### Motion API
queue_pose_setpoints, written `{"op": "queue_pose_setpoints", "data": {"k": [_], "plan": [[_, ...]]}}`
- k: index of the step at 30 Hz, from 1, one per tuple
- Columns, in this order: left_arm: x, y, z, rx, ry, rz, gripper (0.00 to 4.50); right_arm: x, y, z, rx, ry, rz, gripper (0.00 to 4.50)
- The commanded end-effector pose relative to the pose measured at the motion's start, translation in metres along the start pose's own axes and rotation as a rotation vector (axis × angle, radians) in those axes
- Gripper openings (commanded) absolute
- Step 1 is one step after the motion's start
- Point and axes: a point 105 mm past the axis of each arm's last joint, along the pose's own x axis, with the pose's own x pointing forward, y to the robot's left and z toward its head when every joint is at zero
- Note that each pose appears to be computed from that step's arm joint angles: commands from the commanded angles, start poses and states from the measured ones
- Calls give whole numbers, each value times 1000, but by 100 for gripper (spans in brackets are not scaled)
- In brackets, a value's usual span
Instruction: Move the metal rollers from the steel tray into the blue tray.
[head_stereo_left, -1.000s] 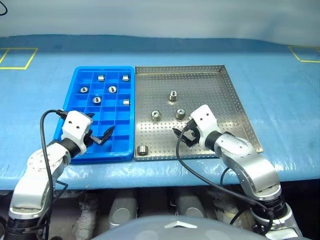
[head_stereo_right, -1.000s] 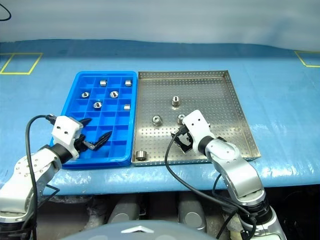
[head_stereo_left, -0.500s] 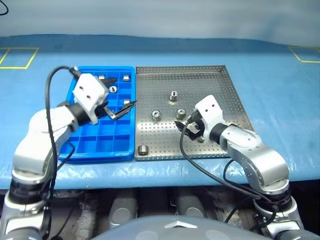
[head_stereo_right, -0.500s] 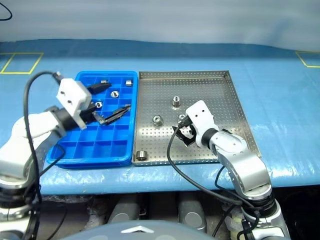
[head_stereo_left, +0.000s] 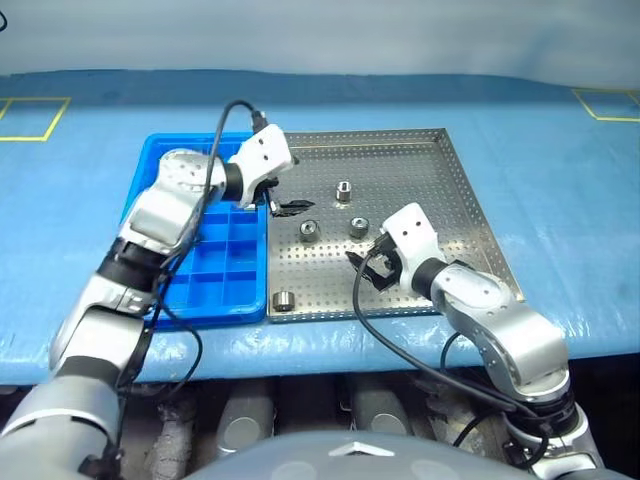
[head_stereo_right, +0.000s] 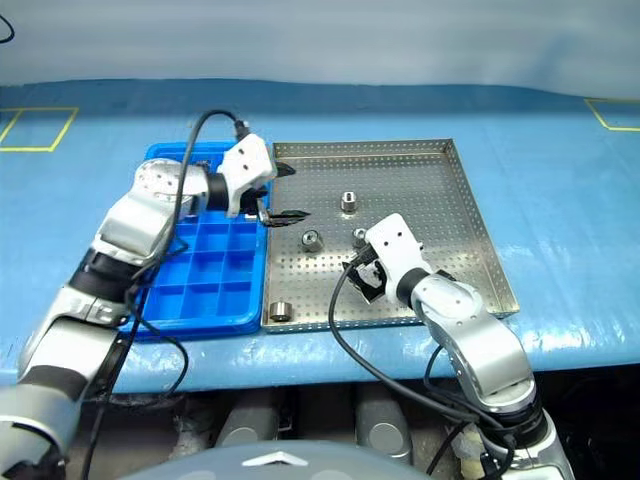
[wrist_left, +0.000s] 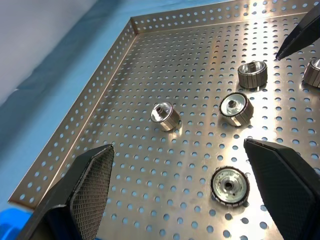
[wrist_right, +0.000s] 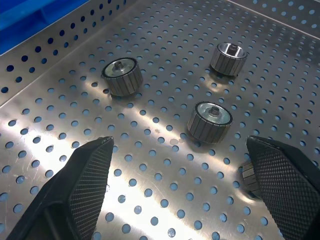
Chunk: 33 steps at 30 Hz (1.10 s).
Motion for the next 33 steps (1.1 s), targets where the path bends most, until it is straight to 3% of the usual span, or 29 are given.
{"op": "queue_pose_setpoints", "data": {"k": [1, 9, 19, 28, 33], "plan": [[9, -1, 1, 67, 56, -97, 450, -4, 2, 11, -16, -51, -14, 447], [24, -17, -32, 120, 258, -292, 450, -5, 6, 8, 11, -56, -33, 447], [38, -29, -55, 137, 373, -358, 450, -3, 9, 10, 28, -72, -39, 447], [39, -28, -54, 142, 360, -348, 169, -2, 10, 11, 37, -79, -40, 450], [24, -5, -33, 122, 228, -195, 170, 2, 15, 15, 30, -88, -14, 450]]}}
